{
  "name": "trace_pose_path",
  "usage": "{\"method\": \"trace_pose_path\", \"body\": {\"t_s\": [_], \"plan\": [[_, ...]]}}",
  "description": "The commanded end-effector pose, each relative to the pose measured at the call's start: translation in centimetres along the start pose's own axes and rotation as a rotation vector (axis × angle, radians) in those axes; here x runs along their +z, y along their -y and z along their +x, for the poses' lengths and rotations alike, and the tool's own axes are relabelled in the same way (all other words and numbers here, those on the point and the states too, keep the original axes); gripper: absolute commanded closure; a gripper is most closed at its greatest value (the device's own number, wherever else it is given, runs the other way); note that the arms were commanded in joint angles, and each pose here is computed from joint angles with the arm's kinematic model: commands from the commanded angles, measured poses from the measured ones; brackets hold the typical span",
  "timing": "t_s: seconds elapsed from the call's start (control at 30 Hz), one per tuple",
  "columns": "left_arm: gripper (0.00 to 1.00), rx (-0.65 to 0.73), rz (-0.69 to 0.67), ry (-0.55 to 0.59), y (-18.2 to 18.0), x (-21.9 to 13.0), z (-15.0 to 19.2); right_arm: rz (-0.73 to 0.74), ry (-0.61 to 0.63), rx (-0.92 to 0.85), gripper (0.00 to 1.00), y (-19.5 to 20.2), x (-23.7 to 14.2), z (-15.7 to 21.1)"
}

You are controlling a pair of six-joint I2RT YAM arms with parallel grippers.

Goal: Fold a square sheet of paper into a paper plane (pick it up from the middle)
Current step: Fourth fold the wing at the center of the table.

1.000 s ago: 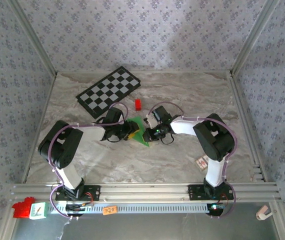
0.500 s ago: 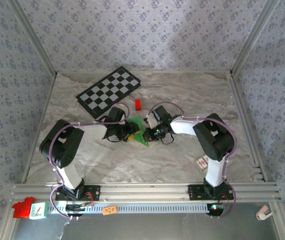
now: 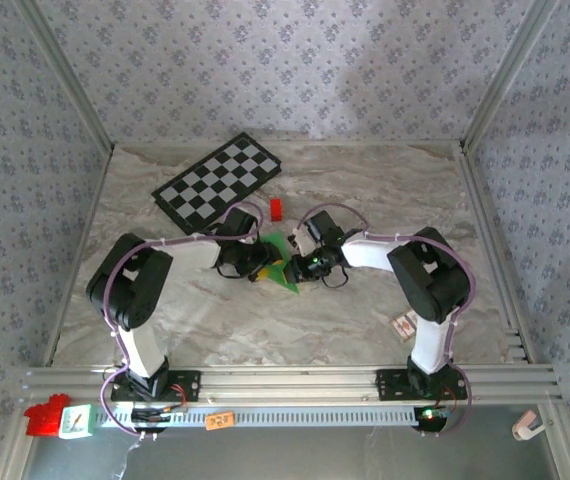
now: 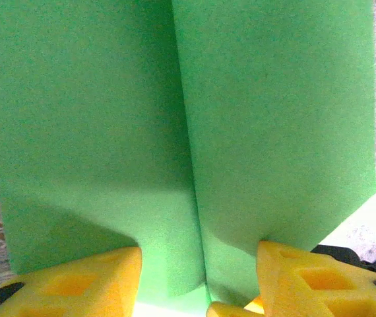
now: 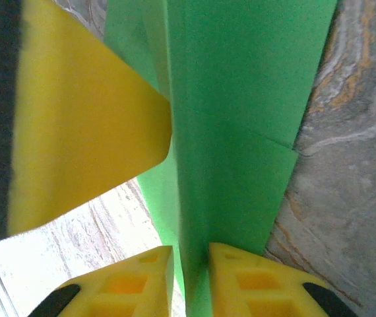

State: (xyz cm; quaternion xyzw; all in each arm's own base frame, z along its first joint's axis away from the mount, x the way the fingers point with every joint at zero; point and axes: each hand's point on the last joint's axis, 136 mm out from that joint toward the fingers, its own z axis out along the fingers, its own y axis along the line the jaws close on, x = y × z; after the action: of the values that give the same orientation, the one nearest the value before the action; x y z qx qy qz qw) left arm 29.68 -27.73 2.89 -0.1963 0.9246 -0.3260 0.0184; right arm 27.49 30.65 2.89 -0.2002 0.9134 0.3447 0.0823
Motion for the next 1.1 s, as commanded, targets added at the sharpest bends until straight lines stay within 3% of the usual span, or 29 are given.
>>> {"method": "trace_pose_path", "body": {"t_s": [0.0,0.17,0.5,0.67,1.07], "plan": [[0.49,-0.114,-0.248,-0.034,-7.0,1.6,1.6,0.001,0.031,0.001,0.73,-0.6,-1.8,-0.4],[0.5,-0.151,-0.28,-0.026,-7.8,1.7,1.7,0.008,0.081,-0.015,0.7,-0.8,-2.8,-0.5],[0.49,-0.194,-0.347,-0.049,-9.4,1.9,2.4,0.054,0.046,-0.009,0.69,0.4,-1.5,0.5],[0.49,-0.192,-0.366,-0.062,-9.5,2.0,2.5,0.05,0.026,-0.014,0.73,0.4,-0.9,0.8],[0.47,-0.207,-0.385,-0.074,-10.0,2.1,2.7,0.097,0.001,-0.049,0.74,1.0,-0.3,1.6]]}}
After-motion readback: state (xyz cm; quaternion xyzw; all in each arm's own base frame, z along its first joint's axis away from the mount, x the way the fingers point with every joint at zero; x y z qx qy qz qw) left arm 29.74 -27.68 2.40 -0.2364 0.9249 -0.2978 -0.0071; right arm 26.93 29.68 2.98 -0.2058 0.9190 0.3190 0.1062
